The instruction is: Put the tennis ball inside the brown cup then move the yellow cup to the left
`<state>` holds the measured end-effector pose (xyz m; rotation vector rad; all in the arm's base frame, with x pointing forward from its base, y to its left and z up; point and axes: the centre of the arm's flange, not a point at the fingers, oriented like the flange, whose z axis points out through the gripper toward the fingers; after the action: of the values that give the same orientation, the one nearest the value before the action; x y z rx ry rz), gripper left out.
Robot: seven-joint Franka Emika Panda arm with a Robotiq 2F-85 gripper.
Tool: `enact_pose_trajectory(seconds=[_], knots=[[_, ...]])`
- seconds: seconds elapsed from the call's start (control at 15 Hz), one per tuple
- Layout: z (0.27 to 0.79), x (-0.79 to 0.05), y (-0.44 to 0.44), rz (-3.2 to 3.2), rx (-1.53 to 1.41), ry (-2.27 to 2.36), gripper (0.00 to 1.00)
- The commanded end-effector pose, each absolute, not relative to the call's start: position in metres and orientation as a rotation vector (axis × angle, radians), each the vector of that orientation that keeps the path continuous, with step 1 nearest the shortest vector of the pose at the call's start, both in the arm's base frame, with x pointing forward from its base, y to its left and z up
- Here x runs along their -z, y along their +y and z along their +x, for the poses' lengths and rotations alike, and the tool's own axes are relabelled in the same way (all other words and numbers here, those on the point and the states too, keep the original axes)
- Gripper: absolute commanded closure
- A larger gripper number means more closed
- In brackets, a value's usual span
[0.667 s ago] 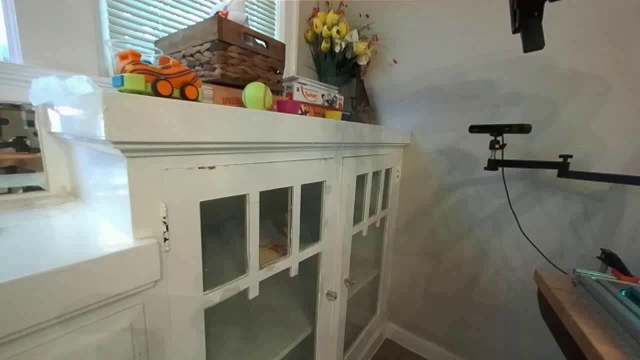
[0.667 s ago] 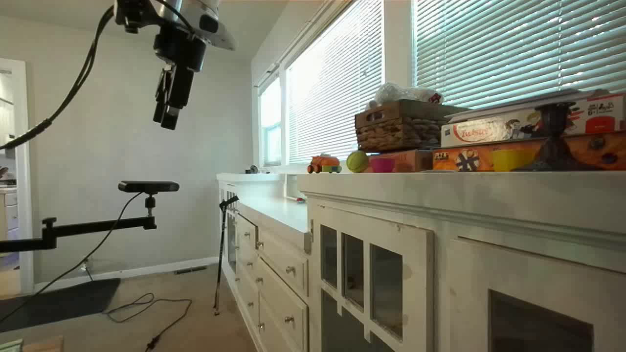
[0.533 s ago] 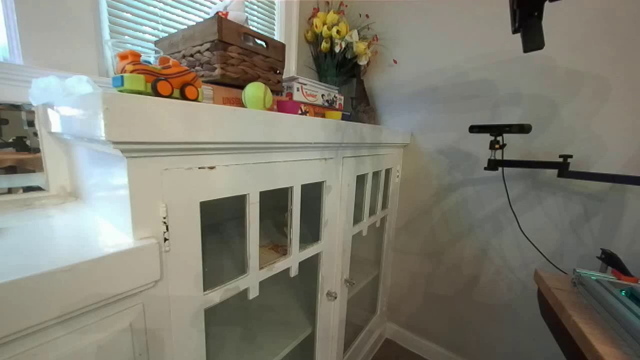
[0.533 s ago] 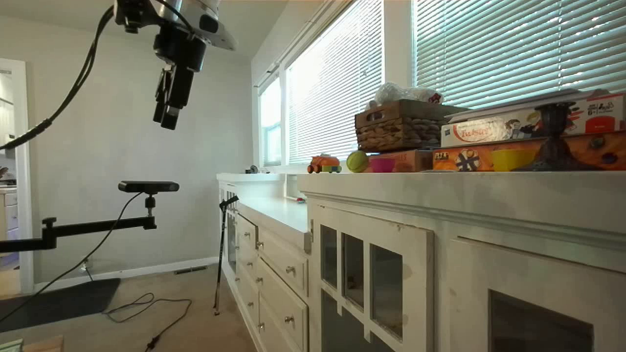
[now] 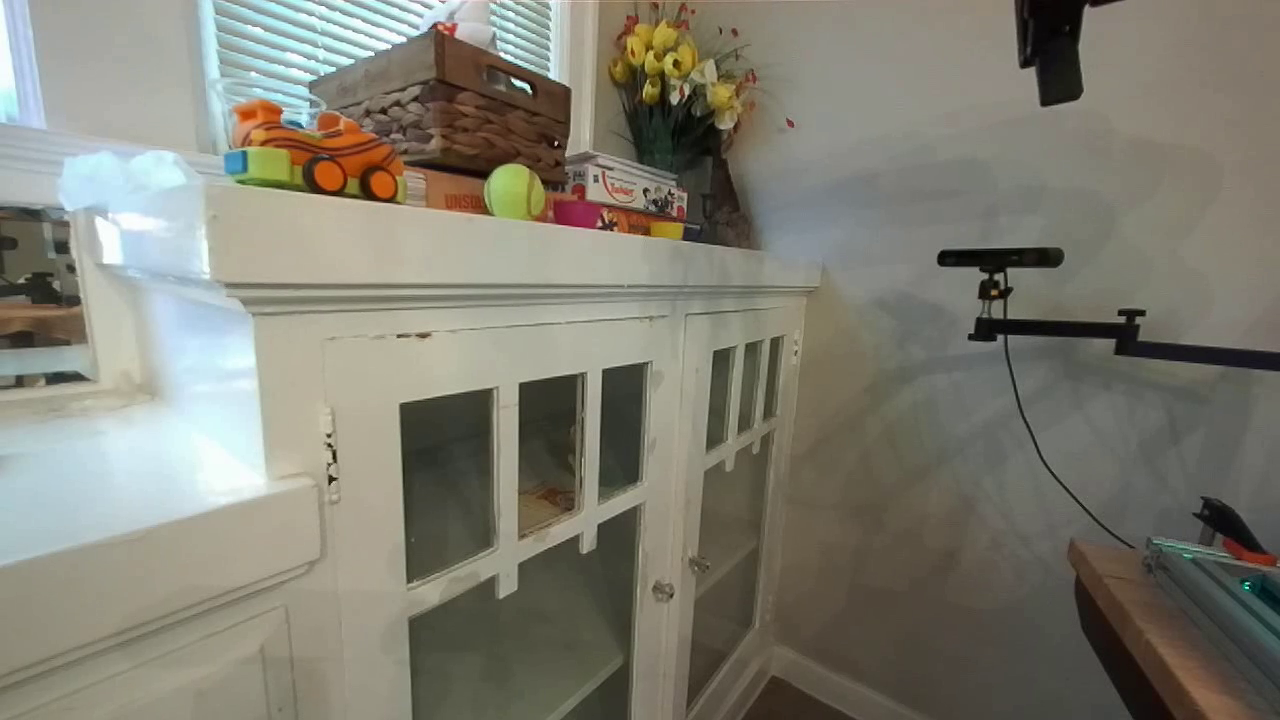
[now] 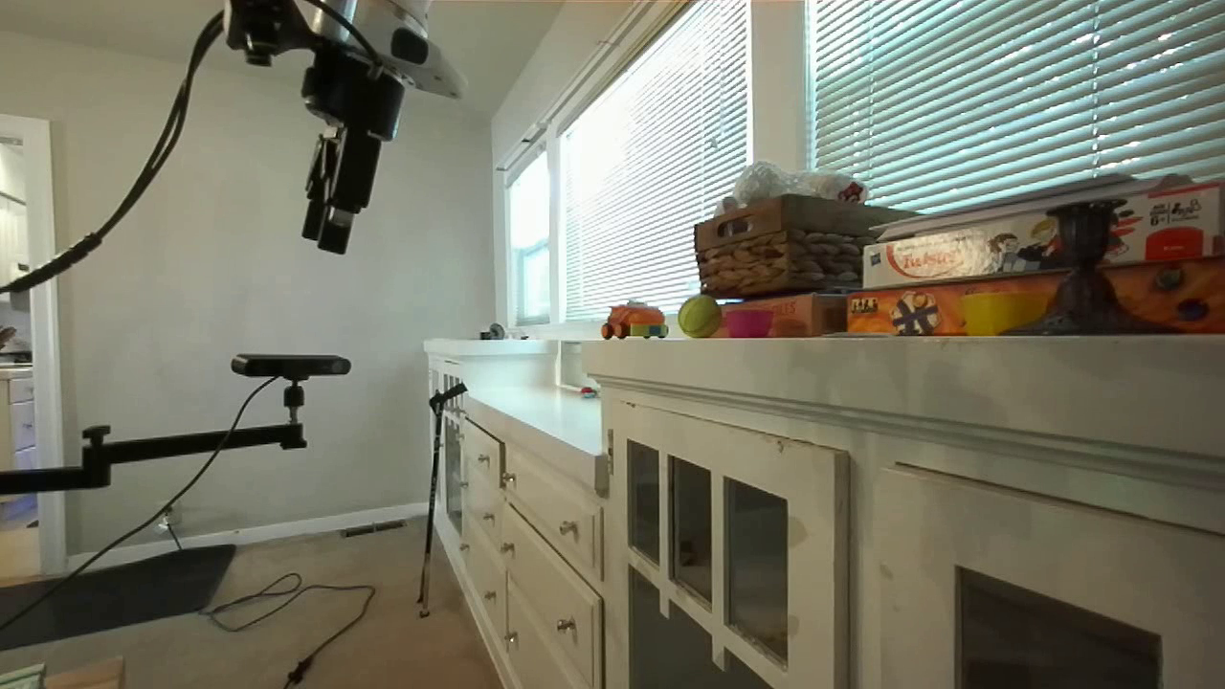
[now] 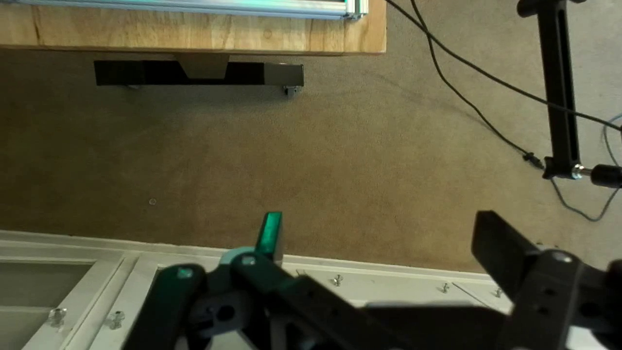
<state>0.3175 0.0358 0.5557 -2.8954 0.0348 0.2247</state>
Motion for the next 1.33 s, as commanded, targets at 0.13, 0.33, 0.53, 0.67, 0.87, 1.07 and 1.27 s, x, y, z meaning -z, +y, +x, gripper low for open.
enact_pose_trajectory(seconds=[0.13, 0.33, 0.53, 0.67, 0.87, 1.07, 1.27], knots=[[0.379, -0.532, -0.006, -2.901, 0.145, 0.127, 0.00], [0.417, -0.526, -0.022, -2.883, 0.345, 0.142, 0.00], [0.451, -0.529, -0.025, -2.883, 0.506, 0.102, 0.00], [0.470, -0.536, -0.019, -2.888, 0.597, 0.059, 0.00], [0.490, -0.550, -0.006, -2.888, 0.683, -0.016, 0.00], [0.477, -0.547, -0.005, -2.887, 0.658, 0.020, 0.00], [0.477, -0.545, -0.007, -2.888, 0.654, 0.027, 0.00]])
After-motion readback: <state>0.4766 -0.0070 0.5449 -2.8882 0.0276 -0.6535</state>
